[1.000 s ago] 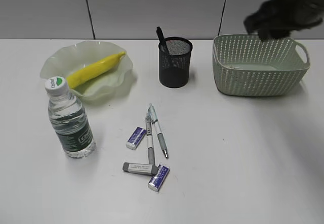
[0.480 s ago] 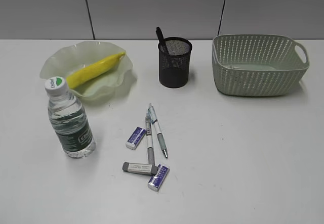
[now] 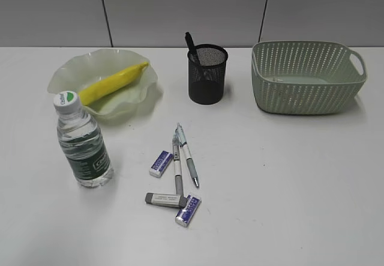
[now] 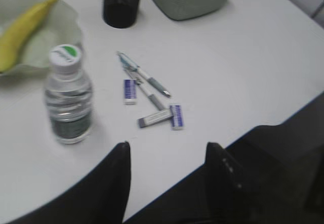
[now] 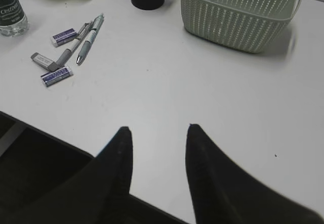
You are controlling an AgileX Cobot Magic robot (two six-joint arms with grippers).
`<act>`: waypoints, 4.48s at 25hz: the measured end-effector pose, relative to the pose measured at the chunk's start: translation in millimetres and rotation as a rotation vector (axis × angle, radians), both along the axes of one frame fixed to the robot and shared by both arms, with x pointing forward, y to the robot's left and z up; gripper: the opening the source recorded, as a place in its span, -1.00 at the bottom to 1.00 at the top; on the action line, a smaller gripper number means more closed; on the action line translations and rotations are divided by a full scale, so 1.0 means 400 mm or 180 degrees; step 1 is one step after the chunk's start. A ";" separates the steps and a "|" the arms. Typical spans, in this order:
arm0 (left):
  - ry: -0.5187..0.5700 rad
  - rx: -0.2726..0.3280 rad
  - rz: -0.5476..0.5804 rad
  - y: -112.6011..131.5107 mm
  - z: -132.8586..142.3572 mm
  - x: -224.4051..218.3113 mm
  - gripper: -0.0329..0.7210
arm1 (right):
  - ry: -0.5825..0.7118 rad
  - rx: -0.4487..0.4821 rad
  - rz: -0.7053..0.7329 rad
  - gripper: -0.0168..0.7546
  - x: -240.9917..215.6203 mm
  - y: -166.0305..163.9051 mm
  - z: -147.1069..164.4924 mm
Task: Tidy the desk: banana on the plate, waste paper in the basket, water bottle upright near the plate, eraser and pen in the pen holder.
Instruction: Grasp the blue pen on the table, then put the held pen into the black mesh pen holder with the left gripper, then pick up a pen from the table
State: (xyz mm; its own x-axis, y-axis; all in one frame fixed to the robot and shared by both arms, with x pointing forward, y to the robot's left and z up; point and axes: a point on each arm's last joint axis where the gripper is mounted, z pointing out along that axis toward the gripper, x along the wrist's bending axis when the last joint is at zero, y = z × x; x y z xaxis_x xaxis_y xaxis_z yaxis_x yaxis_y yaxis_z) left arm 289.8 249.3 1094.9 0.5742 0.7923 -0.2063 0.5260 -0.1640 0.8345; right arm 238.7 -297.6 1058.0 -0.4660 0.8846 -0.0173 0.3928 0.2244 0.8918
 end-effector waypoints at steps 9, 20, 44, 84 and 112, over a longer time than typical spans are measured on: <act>0.1053 0.0031 -0.0709 -0.239 0.049 0.347 0.01 | -0.0114 0.0054 -0.0027 -0.19 -0.014 -0.009 -0.002; 0.2656 0.0783 0.0427 -0.577 -0.221 0.613 0.04 | -0.0111 0.0053 -0.0027 -0.19 -0.014 -0.009 -0.002; 0.3326 0.1403 0.1173 -0.667 -0.510 0.751 -0.52 | -0.0108 0.0052 -0.0027 -0.19 -0.014 -0.009 -0.002; -0.0070 0.0492 0.0568 -0.669 -0.369 1.010 -0.68 | -0.0105 0.0057 -0.0030 -0.19 -0.014 -0.009 -0.002; 0.0176 0.0844 0.0848 -0.593 0.062 0.793 0.40 | -0.0107 0.0059 -0.0030 -0.19 -0.015 -0.010 -0.002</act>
State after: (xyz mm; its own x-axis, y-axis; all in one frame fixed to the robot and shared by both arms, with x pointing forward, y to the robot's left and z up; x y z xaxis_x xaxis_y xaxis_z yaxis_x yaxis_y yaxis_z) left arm 606.9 11.9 1119.7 0.3346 0.9424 0.0011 0.6224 -0.2219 0.7506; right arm 232.8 -301.4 1057.0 -0.4570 0.8893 -0.0165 0.3646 0.2042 0.9085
